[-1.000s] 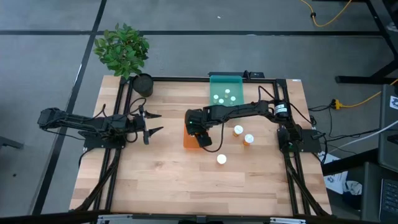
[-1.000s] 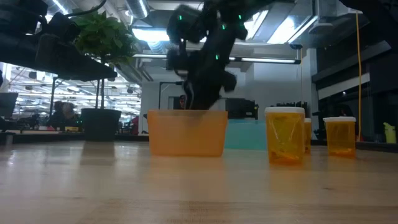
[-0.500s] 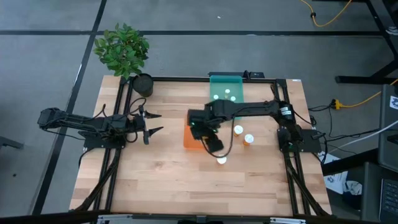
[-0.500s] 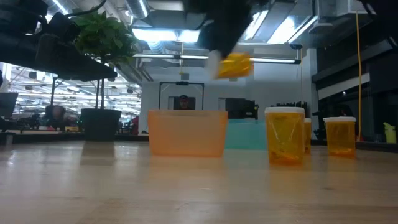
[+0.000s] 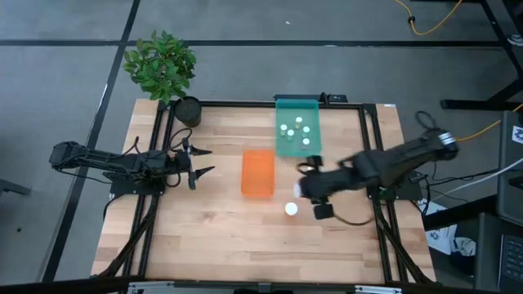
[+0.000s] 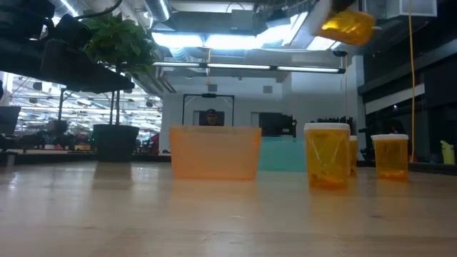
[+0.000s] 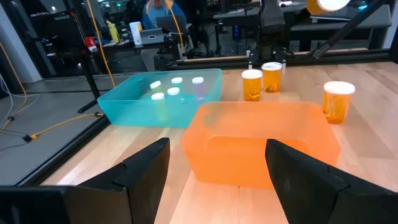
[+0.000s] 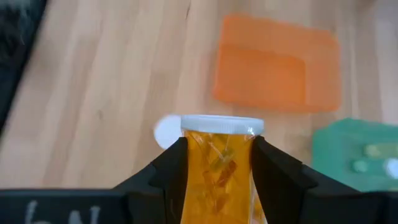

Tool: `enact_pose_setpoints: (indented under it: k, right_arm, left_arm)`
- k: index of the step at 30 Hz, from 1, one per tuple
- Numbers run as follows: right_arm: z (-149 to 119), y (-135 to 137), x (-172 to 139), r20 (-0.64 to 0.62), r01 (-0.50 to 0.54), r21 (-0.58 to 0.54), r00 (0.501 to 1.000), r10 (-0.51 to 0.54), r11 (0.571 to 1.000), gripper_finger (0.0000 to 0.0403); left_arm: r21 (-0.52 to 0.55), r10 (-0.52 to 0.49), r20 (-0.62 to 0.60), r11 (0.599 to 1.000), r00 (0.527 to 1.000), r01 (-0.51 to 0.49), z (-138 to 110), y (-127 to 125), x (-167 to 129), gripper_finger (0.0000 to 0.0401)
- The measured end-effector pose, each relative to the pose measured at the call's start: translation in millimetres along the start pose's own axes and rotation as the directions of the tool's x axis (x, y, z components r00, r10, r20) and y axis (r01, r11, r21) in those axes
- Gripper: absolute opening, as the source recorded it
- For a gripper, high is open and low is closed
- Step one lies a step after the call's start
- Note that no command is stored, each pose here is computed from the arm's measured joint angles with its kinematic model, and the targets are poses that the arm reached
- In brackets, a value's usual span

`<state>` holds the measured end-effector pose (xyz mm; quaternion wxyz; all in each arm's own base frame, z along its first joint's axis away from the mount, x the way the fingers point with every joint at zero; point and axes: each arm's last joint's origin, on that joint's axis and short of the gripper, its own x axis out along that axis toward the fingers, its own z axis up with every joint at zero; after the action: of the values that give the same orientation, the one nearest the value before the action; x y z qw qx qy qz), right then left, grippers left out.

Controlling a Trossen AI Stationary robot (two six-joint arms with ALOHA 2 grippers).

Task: Pick and place medicine bottles into bin by pill shape (circle, oval)
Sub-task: Remove the orange capsule bottle from the orange bin

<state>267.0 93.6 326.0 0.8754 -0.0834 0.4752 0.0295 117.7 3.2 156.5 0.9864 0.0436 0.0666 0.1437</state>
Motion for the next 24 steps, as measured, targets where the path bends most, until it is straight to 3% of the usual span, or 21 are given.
enact_pose_setpoints:
  k: [3,7,10,15,17,20,24]
  right_arm:
    - [-42.0,10.5,-1.8,0.166,-0.016,0.138,0.986,-0.007,0.99,0.0158]
    - [-95.6,29.7,13.0,0.384,-0.138,0.236,0.923,0.038,0.962,0.0158]
    - [-128.2,45.5,31.3,0.552,-0.234,0.217,0.83,0.079,0.948,0.0158]
    - [-173.5,64.4,53.3,0.771,-0.359,0.112,0.619,0.146,0.927,0.0158]
    - [-189.7,68.1,57.8,0.799,-0.368,0.076,0.579,0.164,0.927,0.0158]
    - [-206.7,72.0,66.8,0.793,-0.335,0.081,0.593,0.143,0.939,0.0157]
    - [-208.3,81.6,79.4,0.76,-0.265,0.086,0.64,0.109,0.96,0.0157]
  left_arm:
    - [0.0,0.0,0.0,1.0,1.0,0.0,0.0,0.0,0.0,0.0257]
    - [0.0,0.0,0.0,1.0,1.0,0.0,-0.1,0.0,0.0,0.0257]
    - [0.0,0.0,0.0,1.0,1.0,0.0,0.0,0.0,0.0,0.0257]
    - [0.0,0.0,0.0,1.0,1.0,0.0,0.0,0.0,0.0,0.0257]
    - [0.0,0.0,0.0,1.0,1.0,0.0,0.0,0.0,0.0,0.0257]
    - [0.0,0.0,0.0,1.0,1.0,0.0,0.0,0.0,0.0,0.0257]
    - [0.0,0.0,0.0,1.0,1.0,0.0,0.0,0.0,0.0,0.0257]
